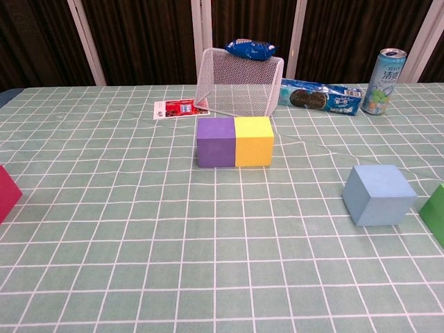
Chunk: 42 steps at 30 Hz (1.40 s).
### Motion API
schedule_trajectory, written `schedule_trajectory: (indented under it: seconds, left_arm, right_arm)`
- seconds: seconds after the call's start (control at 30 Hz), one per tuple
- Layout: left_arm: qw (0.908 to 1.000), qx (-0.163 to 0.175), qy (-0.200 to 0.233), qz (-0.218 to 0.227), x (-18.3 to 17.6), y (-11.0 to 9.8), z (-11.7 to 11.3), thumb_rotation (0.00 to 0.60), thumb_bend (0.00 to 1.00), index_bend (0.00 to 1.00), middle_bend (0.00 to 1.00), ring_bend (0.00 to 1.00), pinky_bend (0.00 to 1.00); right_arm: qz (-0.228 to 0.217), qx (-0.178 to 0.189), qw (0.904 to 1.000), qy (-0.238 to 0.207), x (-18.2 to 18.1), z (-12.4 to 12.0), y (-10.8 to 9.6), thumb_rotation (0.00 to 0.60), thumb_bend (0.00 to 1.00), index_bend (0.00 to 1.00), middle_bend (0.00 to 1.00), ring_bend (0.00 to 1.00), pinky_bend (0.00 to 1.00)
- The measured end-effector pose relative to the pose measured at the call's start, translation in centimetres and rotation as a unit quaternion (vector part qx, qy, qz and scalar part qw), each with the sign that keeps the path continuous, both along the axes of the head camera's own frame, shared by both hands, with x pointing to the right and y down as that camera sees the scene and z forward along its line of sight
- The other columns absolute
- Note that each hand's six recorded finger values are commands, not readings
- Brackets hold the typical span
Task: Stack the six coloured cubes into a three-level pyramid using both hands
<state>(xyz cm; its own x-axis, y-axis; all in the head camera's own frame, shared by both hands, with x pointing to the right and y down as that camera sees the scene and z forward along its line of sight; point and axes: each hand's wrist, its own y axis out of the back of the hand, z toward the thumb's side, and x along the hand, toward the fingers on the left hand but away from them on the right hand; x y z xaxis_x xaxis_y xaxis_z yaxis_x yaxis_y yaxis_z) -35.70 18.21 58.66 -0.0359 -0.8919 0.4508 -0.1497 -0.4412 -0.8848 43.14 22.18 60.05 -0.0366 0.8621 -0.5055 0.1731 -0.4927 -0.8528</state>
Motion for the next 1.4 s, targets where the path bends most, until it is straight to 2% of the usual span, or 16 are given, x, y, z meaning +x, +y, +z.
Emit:
schedule_trajectory:
  seconds: [0.1, 0.23, 0.43, 0.57, 0.83, 0.93, 1.13, 1.4]
  left_arm:
    - [0.9999, 0.009, 0.008, 0.005, 0.2, -0.3, -0.9, 0.6, 0.15, 0.0, 0.02, 0.0, 0.05]
    - [0.9997, 0.014, 0.019, 0.006, 0.6, -0.6, -1.9, 0.6, 0.14, 0.0, 0.01, 0.0, 0.05]
    - [0.9992, 0.026, 0.029, 0.01, 1.0, -1.2, -3.6, 0.6, 0.14, 0.0, 0.01, 0.0, 0.05]
    - [0.999, 0.027, 0.034, 0.01, 0.9, -1.4, -4.1, 0.6, 0.14, 0.0, 0.01, 0.0, 0.05]
    - [0.9987, 0.026, 0.043, 0.005, 0.5, -1.4, -4.3, 0.6, 0.14, 0.0, 0.02, 0.0, 0.05]
    - [0.9986, 0.027, 0.046, 0.0, 0.2, -1.5, -4.4, 0.6, 0.14, 0.0, 0.02, 0.0, 0.05]
    - [0.9982, 0.028, 0.052, -0.005, -0.2, -1.6, -4.7, 0.6, 0.14, 0.0, 0.02, 0.0, 0.05]
    - [0.9979, 0.027, 0.058, -0.007, -0.2, -1.6, -4.8, 0.6, 0.14, 0.0, 0.02, 0.0, 0.05]
  right_arm:
    - [-0.031, -0.003, 0.9995, 0.004, -1.1, 0.0, -0.5, 0.6, 0.24, 0.0, 0.0, 0.0, 0.0]
    - [-0.07, -0.029, 0.9971, -0.008, -4.0, 0.4, -1.1, 0.6, 0.24, 0.0, 0.0, 0.0, 0.0]
    - [-0.144, -0.047, 0.988, -0.029, -9.9, 0.7, -2.4, 0.6, 0.24, 0.0, 0.0, 0.0, 0.0]
    - [-0.177, -0.052, 0.9824, -0.03, -13.0, 1.2, -3.2, 0.6, 0.24, 0.0, 0.0, 0.0, 0.0]
    - [-0.181, -0.062, 0.9808, -0.039, -17.6, 2.9, -5.2, 0.6, 0.24, 0.0, 0.0, 0.0, 0.0]
    - [-0.181, -0.065, 0.9806, -0.037, -18.6, 3.8, -5.9, 0.6, 0.24, 0.0, 0.07, 0.0, 0.0]
    - [-0.177, -0.077, 0.9809, -0.024, -19.1, 5.3, -6.3, 0.6, 0.24, 0.0, 0.17, 0.02, 0.0]
    - [-0.174, -0.09, 0.9805, -0.009, -19.3, 6.4, -6.4, 0.6, 0.24, 0.0, 0.19, 0.04, 0.0]
